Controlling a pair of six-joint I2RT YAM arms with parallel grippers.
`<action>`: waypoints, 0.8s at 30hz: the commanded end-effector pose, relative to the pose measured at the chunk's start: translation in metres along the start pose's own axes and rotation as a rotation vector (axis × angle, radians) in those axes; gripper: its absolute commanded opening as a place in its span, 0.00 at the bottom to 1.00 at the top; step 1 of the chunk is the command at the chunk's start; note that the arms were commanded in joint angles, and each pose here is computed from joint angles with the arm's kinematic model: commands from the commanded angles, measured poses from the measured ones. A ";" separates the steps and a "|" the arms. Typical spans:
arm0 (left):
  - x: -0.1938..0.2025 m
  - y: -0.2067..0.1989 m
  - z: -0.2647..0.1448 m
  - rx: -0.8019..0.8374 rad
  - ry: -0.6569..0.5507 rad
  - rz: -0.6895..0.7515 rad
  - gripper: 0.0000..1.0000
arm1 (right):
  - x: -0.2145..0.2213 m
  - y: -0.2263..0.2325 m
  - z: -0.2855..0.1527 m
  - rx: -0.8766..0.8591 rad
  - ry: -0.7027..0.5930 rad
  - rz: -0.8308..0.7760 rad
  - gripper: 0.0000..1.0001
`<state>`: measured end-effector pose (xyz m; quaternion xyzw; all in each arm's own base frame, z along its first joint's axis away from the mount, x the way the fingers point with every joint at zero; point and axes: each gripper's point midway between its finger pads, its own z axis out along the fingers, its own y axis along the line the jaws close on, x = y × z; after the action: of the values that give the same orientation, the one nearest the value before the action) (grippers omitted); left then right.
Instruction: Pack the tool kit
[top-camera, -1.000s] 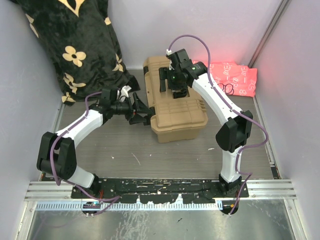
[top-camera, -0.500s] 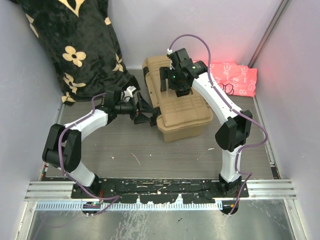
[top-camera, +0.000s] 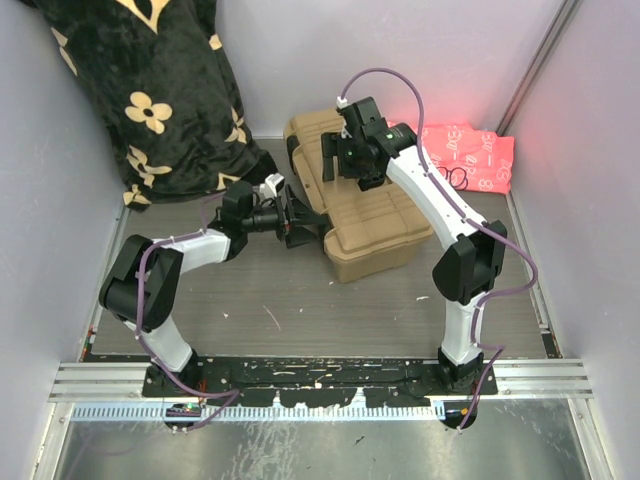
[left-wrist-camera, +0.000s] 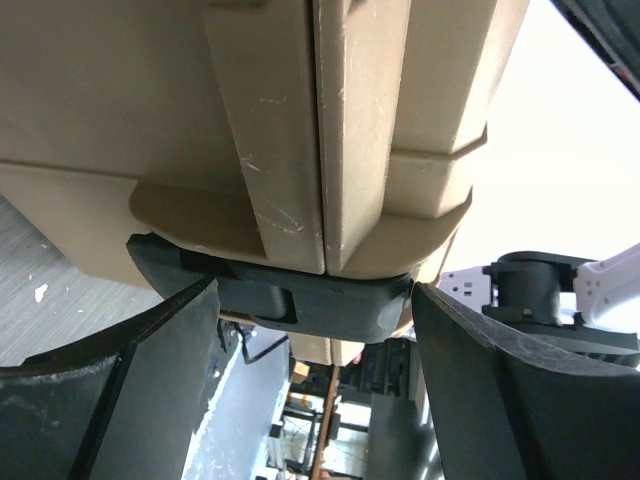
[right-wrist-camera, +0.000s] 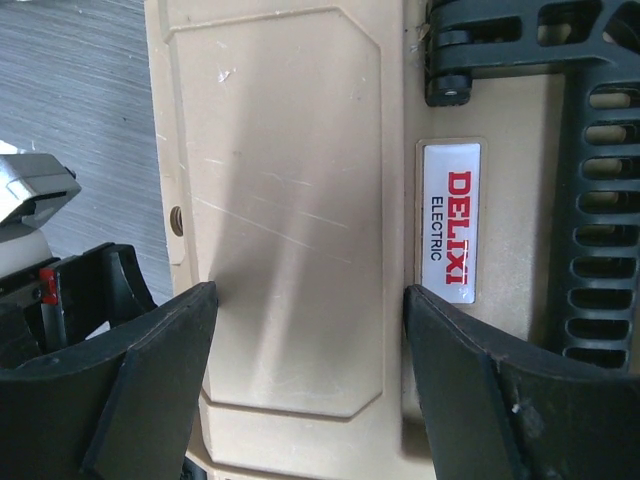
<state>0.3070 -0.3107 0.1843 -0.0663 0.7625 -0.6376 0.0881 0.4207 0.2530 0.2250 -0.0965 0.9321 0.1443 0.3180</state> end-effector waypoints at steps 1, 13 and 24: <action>-0.001 -0.027 0.018 0.094 -0.052 0.076 0.79 | 0.083 -0.013 0.011 0.065 0.302 0.004 0.79; -0.013 -0.050 -0.031 -0.007 -0.047 0.379 0.94 | 0.048 -0.001 -0.006 0.026 0.178 0.013 0.80; 0.001 -0.041 -0.102 -0.478 -0.021 0.779 0.98 | -0.072 0.023 -0.086 -0.057 -0.254 0.003 1.00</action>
<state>0.3053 -0.2508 0.2801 0.1650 0.8038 -0.4609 0.3381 0.4195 0.2527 0.2745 -0.0892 0.9169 0.1555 0.3567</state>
